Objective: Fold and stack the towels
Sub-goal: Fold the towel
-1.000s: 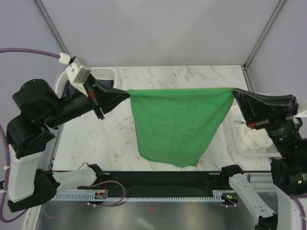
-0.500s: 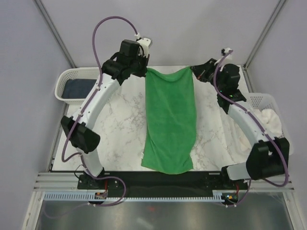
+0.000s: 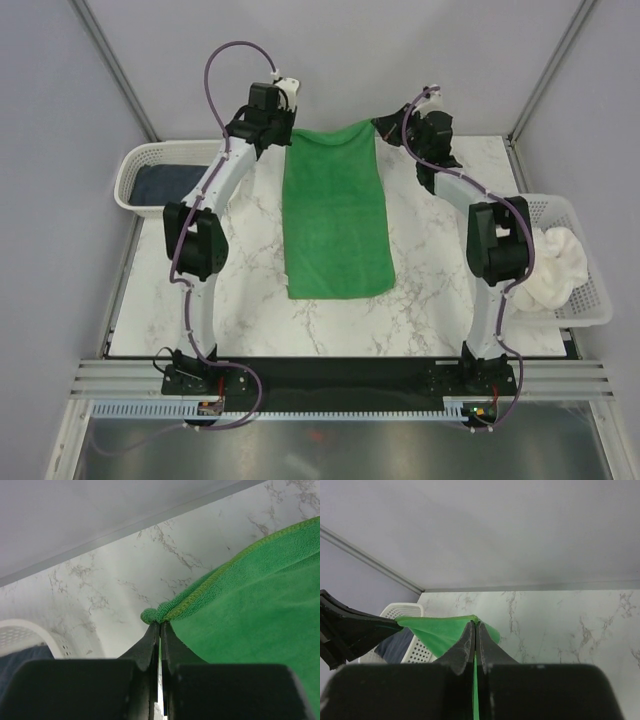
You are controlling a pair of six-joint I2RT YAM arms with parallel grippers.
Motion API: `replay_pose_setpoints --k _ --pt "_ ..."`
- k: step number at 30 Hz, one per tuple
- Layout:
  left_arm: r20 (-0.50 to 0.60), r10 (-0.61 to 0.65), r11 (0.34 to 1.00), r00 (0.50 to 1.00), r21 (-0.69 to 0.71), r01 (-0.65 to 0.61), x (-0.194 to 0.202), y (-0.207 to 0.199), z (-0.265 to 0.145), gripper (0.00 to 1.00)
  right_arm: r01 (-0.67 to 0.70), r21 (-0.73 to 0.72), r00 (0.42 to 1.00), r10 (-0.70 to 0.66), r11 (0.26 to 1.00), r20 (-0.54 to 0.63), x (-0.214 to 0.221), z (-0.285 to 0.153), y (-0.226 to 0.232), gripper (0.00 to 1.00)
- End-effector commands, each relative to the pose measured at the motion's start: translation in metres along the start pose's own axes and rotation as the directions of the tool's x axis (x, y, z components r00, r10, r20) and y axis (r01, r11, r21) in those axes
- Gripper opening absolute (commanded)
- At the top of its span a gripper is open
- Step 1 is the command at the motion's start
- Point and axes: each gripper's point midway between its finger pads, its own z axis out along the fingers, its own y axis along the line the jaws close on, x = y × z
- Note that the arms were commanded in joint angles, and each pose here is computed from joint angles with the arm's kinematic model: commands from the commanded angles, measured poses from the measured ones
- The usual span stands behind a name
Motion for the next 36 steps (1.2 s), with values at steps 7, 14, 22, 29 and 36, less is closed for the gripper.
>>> replay_pose_setpoints --k 7,14,22,29,36 --pt "0.088 0.086 0.994 0.992 0.059 -0.092 -0.011 -0.010 0.023 0.02 0.046 -0.163 0.998 -0.051 0.986 -0.030 0.015 0.027 0.007 0.00" --pt "0.005 0.077 0.994 0.997 0.075 -0.078 0.023 -0.013 0.016 0.02 0.097 -0.102 0.983 -0.111 0.990 -0.146 0.044 0.010 -0.017 0.00" --pt "-0.038 0.082 0.992 0.996 0.098 -0.078 0.047 -0.020 -0.026 0.02 0.199 -0.021 0.946 -0.197 0.980 -0.257 0.053 -0.041 -0.027 0.00" --pt "-0.072 0.086 0.988 0.994 0.135 -0.075 0.072 -0.034 -0.066 0.02 0.239 0.019 0.929 -0.223 0.971 -0.294 0.059 -0.088 -0.022 0.00" --pt "-0.122 0.080 0.986 0.989 0.157 -0.060 0.105 -0.047 -0.093 0.02 0.233 0.010 0.925 -0.218 0.972 -0.311 0.071 -0.129 -0.010 0.00"
